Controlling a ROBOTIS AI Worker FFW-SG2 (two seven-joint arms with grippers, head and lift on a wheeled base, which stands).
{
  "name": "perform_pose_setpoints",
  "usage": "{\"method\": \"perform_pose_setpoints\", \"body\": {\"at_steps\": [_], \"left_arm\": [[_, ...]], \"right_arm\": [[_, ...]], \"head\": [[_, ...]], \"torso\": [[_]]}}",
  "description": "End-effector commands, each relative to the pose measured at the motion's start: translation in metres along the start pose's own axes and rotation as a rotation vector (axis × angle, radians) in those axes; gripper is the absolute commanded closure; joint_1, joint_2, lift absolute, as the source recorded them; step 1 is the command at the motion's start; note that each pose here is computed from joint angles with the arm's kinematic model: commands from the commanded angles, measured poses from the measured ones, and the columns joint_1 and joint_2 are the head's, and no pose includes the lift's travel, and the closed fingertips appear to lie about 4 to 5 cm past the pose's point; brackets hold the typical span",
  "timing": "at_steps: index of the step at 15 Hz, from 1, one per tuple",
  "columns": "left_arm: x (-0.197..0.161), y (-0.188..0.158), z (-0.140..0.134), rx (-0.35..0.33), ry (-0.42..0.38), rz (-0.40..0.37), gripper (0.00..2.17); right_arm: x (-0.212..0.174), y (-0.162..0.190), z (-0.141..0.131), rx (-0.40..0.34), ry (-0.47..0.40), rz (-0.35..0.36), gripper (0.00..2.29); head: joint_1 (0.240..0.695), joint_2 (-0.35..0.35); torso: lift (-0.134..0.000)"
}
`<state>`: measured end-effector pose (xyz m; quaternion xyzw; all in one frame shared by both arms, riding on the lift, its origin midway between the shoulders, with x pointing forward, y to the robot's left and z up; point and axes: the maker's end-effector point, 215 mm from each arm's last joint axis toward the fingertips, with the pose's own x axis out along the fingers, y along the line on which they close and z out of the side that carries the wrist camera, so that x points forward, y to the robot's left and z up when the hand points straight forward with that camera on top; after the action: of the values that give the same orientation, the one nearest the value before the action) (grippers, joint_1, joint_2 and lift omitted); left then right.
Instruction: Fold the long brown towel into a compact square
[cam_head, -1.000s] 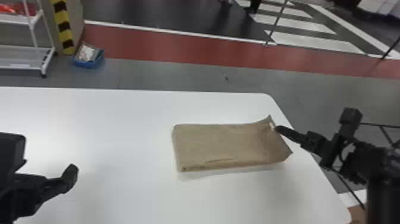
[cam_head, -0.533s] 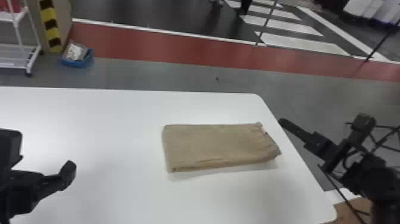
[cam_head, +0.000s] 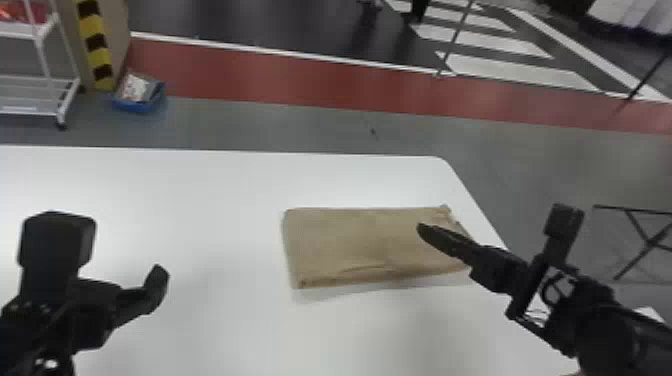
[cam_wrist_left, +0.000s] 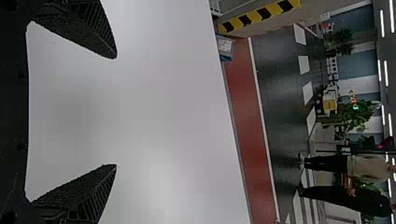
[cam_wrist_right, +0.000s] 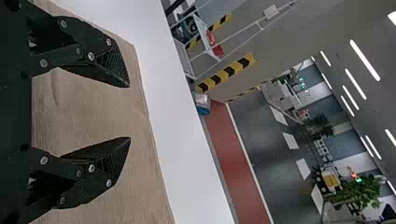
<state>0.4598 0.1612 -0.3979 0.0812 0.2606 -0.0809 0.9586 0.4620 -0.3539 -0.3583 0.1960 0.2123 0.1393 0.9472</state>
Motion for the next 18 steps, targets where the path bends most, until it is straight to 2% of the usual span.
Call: {"method": "perform_pose_setpoints", "body": {"at_steps": [1,3,5,8,9,10,12,14,15,16,18], "left_arm": [[-0.001,0.005,-0.003,-0.004,0.006,0.006,0.04],[-0.005,-0.005,-0.008,-0.013,0.014,-0.019,0.05],[-0.006,-0.019,-0.012,-0.013,0.020,-0.044,0.05],[-0.008,-0.060,-0.008,-0.043,0.004,-0.122,0.05],[-0.009,-0.076,0.000,-0.062,-0.028,-0.136,0.05],[-0.009,-0.088,0.012,-0.076,-0.081,-0.121,0.04],[-0.010,-0.115,0.046,-0.128,-0.220,-0.103,0.04],[-0.008,-0.143,0.058,-0.172,-0.292,-0.111,0.05],[-0.011,-0.154,0.071,-0.213,-0.365,-0.102,0.05],[-0.013,-0.165,0.076,-0.247,-0.407,-0.102,0.05],[-0.003,-0.183,0.065,-0.256,-0.400,-0.085,0.05]], "right_arm": [[0.016,0.063,-0.015,-0.082,0.031,0.029,0.61],[0.022,0.081,-0.019,-0.113,0.029,0.037,0.61],[0.021,0.084,-0.020,-0.117,0.030,0.036,0.61],[0.009,0.064,-0.014,-0.145,0.028,-0.006,0.61],[0.002,0.053,-0.004,-0.164,0.016,-0.015,0.60],[-0.005,0.041,0.002,-0.169,0.009,-0.015,0.60],[-0.022,0.002,0.019,-0.226,-0.028,-0.029,0.60],[-0.041,-0.029,0.024,-0.262,-0.019,-0.051,0.51],[-0.053,-0.043,0.031,-0.292,-0.031,-0.066,0.45],[-0.063,-0.056,0.033,-0.304,-0.040,-0.080,0.45],[-0.074,-0.067,0.037,-0.327,-0.045,-0.085,0.45]], "head": [[0.695,-0.252],[0.695,-0.187],[0.695,-0.141],[0.695,-0.156],[0.695,-0.168],[0.695,-0.211],[0.695,-0.255],[0.695,-0.319],[0.695,-0.350],[0.695,-0.350],[0.695,-0.350]], "torso": [[-0.125],[-0.125],[-0.125],[-0.125],[-0.125],[-0.125],[-0.125],[-0.125],[-0.125],[-0.125],[-0.125]]}}
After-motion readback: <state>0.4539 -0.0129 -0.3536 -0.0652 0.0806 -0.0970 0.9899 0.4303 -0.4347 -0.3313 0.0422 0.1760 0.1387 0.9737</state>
